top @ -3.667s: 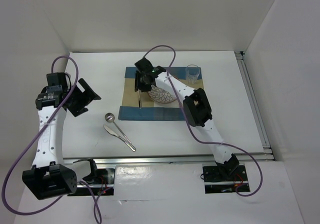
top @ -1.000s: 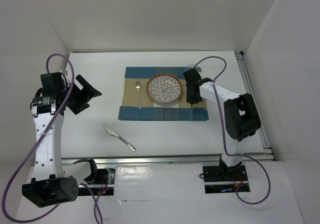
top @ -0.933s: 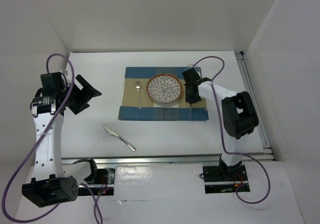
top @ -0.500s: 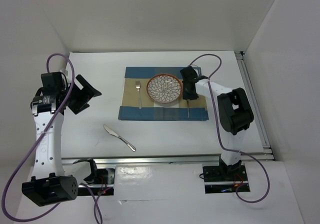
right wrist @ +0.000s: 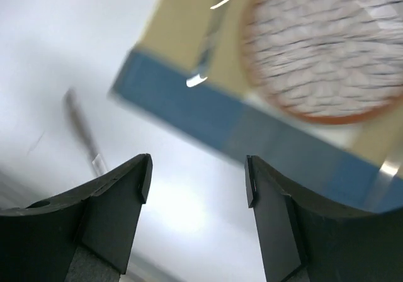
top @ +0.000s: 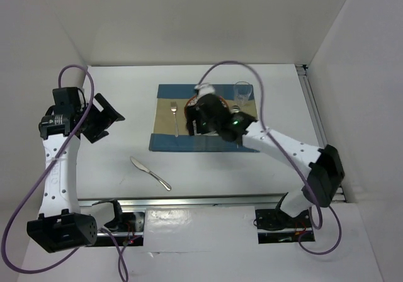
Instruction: Set the dinner table for one person
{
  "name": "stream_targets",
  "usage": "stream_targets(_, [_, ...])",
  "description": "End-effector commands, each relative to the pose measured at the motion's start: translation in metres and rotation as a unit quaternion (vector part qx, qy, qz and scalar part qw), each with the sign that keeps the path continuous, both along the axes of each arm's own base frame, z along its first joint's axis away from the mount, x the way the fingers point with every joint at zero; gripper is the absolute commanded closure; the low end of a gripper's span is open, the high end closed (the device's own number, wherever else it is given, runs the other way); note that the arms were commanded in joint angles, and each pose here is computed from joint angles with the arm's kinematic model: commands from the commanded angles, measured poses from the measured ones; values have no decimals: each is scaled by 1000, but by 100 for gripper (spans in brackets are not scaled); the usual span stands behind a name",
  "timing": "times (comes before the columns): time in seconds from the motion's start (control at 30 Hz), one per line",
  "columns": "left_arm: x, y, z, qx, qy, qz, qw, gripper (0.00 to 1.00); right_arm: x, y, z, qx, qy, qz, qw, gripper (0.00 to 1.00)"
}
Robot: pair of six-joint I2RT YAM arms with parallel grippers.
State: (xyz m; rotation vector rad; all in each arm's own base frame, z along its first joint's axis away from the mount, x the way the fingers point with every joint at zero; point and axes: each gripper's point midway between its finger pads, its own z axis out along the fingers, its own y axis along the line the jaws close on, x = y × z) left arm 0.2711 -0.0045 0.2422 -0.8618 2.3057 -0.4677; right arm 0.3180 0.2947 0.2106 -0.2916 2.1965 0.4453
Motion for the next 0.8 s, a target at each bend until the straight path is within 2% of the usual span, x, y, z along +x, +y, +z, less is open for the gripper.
stream_targets(0.0, [1, 15, 21, 29, -12, 24, 999, 5, -48, 78, -54, -39, 45, 97, 994, 28])
stream_targets(0.13, [0, 10, 29, 22, -26, 16, 999, 5, -82, 145, -84, -78, 39, 178, 980, 28])
stream_targets(0.17, [-2, 10, 32, 24, -31, 16, 999, 5, -93, 167, -76, -72, 26, 202, 976, 28])
stream_targets(0.2, [-2, 10, 32, 24, -31, 16, 999, 5, -100, 175, -98, -94, 41, 210, 972, 28])
stream_targets(0.3, [-2, 6, 29, 16, -28, 10, 999, 5, -109, 190, -112, -127, 39, 235, 963, 28])
stream_targets(0.43, [-5, 6, 28, 20, -29, 6, 999, 5, -121, 193, -154, -175, 61, 259, 948, 28])
stream_targets(0.63, [-4, 4, 25, 15, -28, 2, 999, 5, -135, 185, -176, -197, 74, 262, 942, 29])
stream_targets(0.77, [-6, 4, 19, 13, -19, 2, 1000, 5, -137, 173, -197, -224, 88, 259, 935, 41])
